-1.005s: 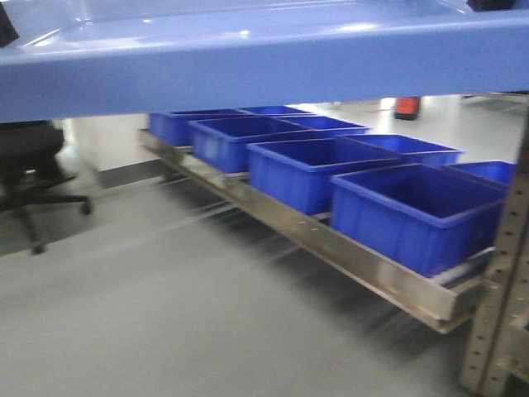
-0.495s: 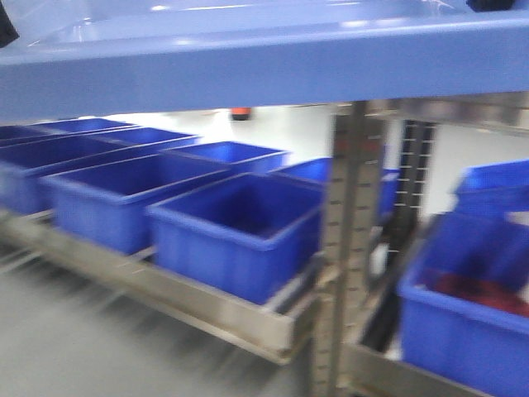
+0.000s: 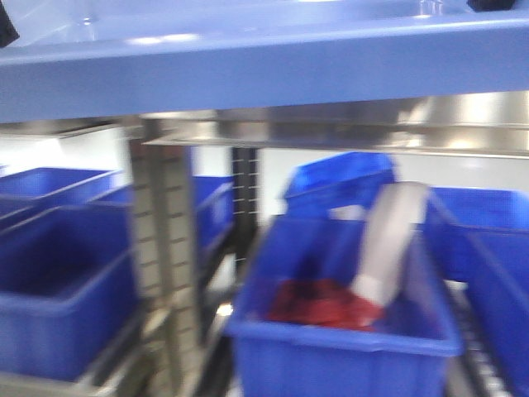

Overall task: Grab blue tray and place on right shelf
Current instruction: 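Hold the tray raised while the base drives to the shelving rack, then raise the held tray above the metal shelf edge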

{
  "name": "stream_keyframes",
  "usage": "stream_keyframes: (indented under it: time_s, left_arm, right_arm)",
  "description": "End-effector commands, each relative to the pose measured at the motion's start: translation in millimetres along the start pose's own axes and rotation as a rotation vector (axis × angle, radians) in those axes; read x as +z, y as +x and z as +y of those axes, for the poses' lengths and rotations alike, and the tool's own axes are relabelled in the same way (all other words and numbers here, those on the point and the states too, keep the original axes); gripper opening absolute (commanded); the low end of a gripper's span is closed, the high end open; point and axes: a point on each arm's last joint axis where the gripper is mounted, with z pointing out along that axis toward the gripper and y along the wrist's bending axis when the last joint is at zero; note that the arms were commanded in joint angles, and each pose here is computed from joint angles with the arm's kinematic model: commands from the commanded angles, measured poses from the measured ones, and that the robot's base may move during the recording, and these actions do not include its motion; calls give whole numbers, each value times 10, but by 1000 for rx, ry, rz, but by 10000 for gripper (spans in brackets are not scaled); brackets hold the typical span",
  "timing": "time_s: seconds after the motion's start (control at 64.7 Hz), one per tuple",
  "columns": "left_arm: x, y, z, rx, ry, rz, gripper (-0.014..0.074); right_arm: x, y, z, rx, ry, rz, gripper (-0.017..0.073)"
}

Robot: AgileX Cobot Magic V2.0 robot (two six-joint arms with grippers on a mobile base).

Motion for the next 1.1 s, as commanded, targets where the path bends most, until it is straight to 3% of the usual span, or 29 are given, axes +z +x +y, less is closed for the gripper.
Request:
stream_keyframes:
  time_s: [0.0, 1.082]
  left_arm:
    - [-147, 76, 27, 29, -49, 43, -48]
    - [-147, 76, 27, 29, -49, 43, -48]
  right_arm:
    - [-173, -53, -56, -36, 21, -91, 57]
    - [-172, -52, -57, -36, 22, -90, 57]
